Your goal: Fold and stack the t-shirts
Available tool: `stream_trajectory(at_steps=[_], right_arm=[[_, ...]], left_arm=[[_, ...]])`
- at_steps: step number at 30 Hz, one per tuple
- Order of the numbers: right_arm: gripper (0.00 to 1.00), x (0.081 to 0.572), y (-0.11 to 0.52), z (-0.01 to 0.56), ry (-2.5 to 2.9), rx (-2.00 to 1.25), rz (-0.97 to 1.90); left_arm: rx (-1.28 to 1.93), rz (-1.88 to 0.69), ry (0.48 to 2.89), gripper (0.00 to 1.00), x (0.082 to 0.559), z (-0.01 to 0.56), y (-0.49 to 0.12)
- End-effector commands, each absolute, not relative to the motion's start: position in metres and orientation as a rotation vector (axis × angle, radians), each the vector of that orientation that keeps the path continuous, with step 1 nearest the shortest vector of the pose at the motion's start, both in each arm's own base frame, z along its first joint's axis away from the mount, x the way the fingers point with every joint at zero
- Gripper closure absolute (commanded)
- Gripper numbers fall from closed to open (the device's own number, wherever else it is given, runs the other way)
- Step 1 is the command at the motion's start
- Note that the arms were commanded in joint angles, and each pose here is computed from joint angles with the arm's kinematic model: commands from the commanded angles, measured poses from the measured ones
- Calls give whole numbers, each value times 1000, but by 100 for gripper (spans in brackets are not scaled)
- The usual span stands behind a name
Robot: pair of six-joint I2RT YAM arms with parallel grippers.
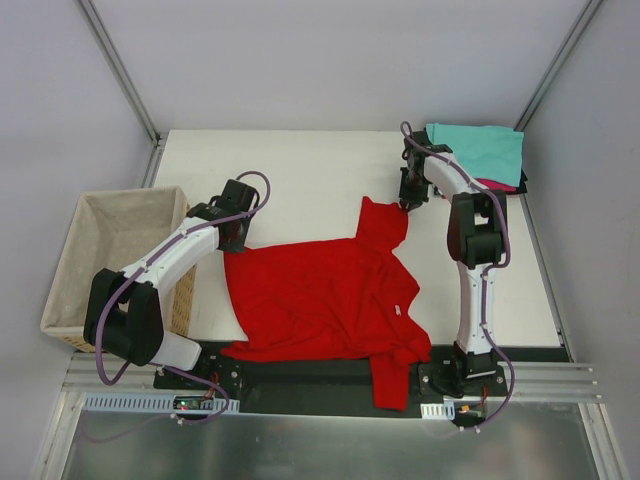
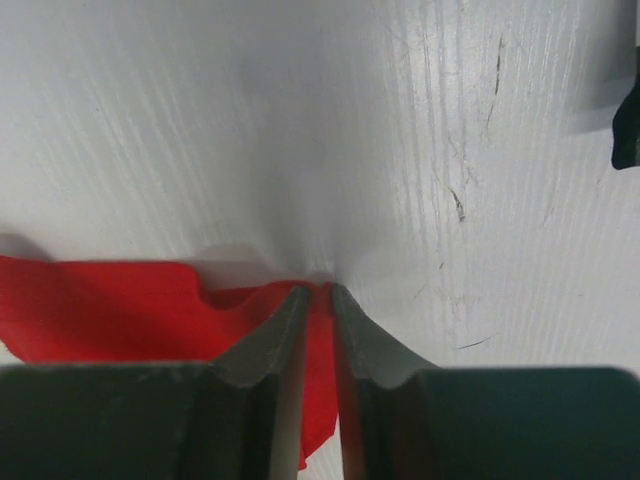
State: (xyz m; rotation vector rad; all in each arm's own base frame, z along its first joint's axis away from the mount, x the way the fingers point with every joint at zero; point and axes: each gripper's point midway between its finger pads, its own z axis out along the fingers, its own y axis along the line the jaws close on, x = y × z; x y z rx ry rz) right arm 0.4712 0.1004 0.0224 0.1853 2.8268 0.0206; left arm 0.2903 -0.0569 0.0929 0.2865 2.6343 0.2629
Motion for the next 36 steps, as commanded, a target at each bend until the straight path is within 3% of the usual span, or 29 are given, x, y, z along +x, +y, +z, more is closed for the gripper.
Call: stream_trajectory(at_steps=[1,3,4,13,19,26,28,30,36], right_arm=[[89,472,106,26,2833,180,31],[93,471,106,26,2838,182,32],[99,471,106,28,2835,180,31],[99,454,91,49,2775,186,-22],[99,447,77,142,2581,183,-24],[99,426,64,264,2340,192,20],[99,416,61,299,2254,201,37],[99,409,59,326,2185,178,48],[99,366,67,412,1944,148,190]], left_arm=[[252,263,2624,100,292,96,-54],[252,265,2624,100,293,96,-54],[255,265,2628,100,293,95,-55],[205,236,2613,100,299,101,-59],[64,115,2464,100,323,153,-52],[8,83,2156,99,349,272,-44],[6,79,2091,95,350,299,-42],[19,69,2012,100,351,333,-42],[40,-47,1823,100,336,402,-52]])
